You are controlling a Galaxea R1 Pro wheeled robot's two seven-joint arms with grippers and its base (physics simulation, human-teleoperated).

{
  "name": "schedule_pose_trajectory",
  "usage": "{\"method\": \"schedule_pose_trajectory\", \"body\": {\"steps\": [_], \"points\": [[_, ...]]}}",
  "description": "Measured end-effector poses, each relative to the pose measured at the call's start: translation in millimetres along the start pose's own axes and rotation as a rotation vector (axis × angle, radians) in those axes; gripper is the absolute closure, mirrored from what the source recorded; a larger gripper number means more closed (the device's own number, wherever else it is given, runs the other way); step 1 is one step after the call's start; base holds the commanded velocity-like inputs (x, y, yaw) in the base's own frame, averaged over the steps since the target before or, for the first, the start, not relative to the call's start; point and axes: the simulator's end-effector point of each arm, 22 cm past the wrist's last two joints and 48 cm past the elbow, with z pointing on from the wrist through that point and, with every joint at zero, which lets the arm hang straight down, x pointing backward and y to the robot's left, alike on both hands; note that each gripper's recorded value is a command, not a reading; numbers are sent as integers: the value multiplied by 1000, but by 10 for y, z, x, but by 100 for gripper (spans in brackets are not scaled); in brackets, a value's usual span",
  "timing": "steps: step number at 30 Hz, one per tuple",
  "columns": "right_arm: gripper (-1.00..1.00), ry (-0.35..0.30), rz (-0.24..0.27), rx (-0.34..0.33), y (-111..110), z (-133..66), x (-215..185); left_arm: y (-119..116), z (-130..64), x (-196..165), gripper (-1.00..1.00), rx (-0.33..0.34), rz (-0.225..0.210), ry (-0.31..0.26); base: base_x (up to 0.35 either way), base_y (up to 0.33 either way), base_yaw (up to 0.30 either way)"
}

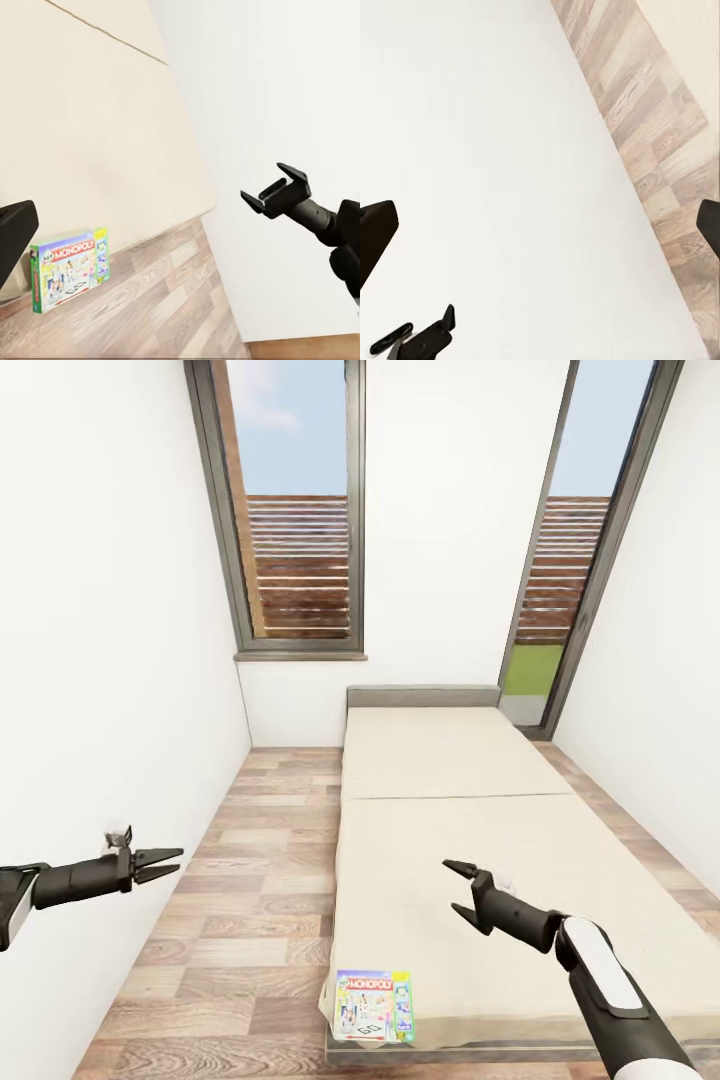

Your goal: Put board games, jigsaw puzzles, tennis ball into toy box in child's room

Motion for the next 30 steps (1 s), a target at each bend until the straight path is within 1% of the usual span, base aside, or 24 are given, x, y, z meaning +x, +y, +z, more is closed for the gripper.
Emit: {"method": "schedule_pose_trajectory", "body": {"steps": [2,3,4,5,6,7,8,11,13,14,16,18,19,20,21,23,25,27,30], "points": [[-100,17,59,44,-315,37,70,21,12,13,-100,-1,-1,3,0,0,0],[-100,21,76,54,-401,49,92,31,17,18,-100,-1,-1,4,0,0,0],[-100,30,102,73,-551,58,135,41,22,22,-100,-1,-1,4,0,0,0],[-100,34,118,79,-625,62,156,51,26,26,-100,-1,-1,5,0,0,0],[-100,43,141,87,-746,57,201,61,30,29,-100,-1,-1,4,0,0,0],[-100,53,162,87,-841,46,261,71,34,32,-100,-1,-2,4,0,0,0],[-100,60,172,83,-888,40,297,81,38,36,-100,-1,-1,4,0,0,0],[-100,91,204,66,-1142,-37,537,111,52,47,-100,-1,-1,4,0,0,0],[-100,98,196,62,-1230,-67,596,132,60,55,-100,-1,-1,4,0,0,0],[-100,102,182,68,-1298,-91,627,142,64,58,-100,-1,-1,4,0,0,0],[-100,107,141,103,-1492,-136,696,161,75,66,-100,0,0,4,0,0,0],[-100,90,86,148,-1719,-167,711,181,86,75,-100,1,0,3,0,0,0],[-100,84,73,152,-1767,-168,708,191,90,79,-100,1,0,3,0,0,0],[-100,75,51,149,-1823,-167,713,202,95,83,-100,1,0,3,0,0,0],[-100,70,33,131,-1851,-165,728,212,100,88,-100,1,0,3,0,0,0],[-100,72,11,79,-1857,-161,784,234,109,97,-100,2,0,3,0,0,0],[-100,74,-4,49,-1870,-152,824,255,116,104,-100,2,0,2,0,0,0],[-100,56,-29,38,-1940,-146,832,275,129,114,-100,3,0,2,0,0,0],[-100,23,-48,46,-2085,-151,817,308,144,129,-100,3,0,2,0,0,0]]}}
